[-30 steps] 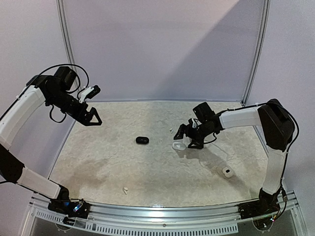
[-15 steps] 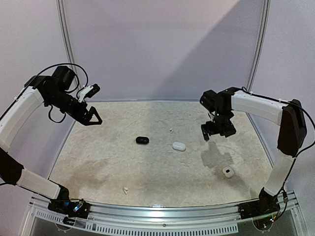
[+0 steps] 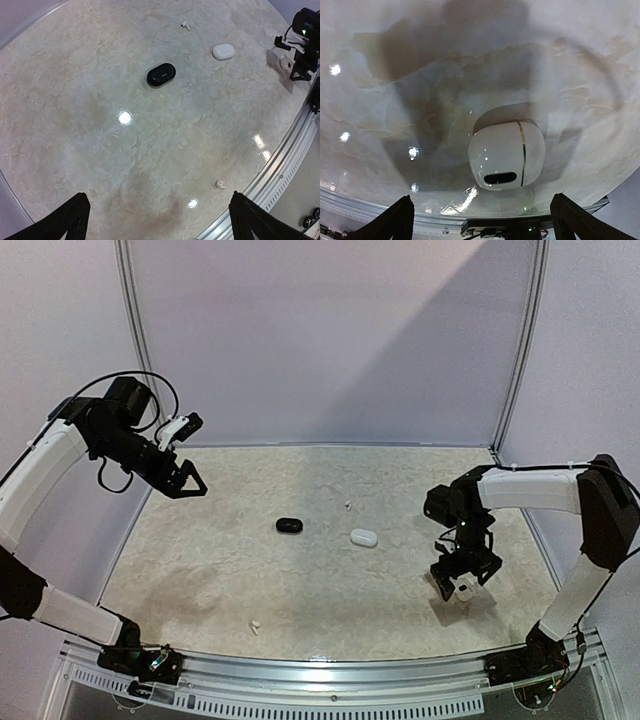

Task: Insert the wireless bluetooth earbuds into the charging case
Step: Pick up the charging case from the center of the board.

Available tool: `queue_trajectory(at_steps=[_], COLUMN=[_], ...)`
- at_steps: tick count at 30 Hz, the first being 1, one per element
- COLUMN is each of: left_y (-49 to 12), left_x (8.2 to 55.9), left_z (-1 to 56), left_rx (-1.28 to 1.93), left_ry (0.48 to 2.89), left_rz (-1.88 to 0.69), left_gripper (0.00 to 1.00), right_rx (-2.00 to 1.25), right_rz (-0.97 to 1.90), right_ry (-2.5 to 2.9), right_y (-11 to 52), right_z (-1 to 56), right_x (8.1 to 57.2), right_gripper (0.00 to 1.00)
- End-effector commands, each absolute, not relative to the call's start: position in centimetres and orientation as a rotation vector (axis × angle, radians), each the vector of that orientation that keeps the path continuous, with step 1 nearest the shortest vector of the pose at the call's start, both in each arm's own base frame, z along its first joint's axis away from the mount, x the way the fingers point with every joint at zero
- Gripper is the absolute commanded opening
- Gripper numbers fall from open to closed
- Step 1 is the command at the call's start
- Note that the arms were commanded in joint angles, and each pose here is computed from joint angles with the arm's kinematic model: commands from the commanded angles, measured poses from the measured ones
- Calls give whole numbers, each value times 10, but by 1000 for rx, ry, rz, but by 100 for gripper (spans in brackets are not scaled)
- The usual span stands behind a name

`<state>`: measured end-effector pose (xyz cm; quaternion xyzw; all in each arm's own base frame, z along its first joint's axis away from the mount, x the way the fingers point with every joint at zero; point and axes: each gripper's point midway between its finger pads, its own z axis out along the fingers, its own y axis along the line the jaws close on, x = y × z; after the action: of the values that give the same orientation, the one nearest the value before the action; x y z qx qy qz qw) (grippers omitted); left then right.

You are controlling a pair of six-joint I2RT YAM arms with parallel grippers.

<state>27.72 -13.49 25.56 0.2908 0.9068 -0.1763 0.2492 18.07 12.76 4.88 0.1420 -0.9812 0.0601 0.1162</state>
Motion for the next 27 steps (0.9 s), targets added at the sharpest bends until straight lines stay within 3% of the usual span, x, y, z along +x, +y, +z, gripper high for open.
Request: queue_trajectory(at_steps=[1,15,18,22,27], left_y=[-132,-136,-136,-135,-136], left_x=[275,278,277,277,275], left_z=[259,262,261,262,261], left_rx=[802,803,802,806,805], left_ry=[2453,2444,2444,2442,2447], left_rz=[-462,-486,-489,-483,-495], left_gripper=[99,99,99,99,99], right_rx=[432,321,313,311,322], right_rz=[188,275,222,206,218], right_ry=[-2809,-2838,-2875,-2896,-2899], right_y=[123,107,116,119,118], right_z=[20,7,4,3,8], right_x=[171,185,193,196,197], right_gripper=[91,83,72,42,30])
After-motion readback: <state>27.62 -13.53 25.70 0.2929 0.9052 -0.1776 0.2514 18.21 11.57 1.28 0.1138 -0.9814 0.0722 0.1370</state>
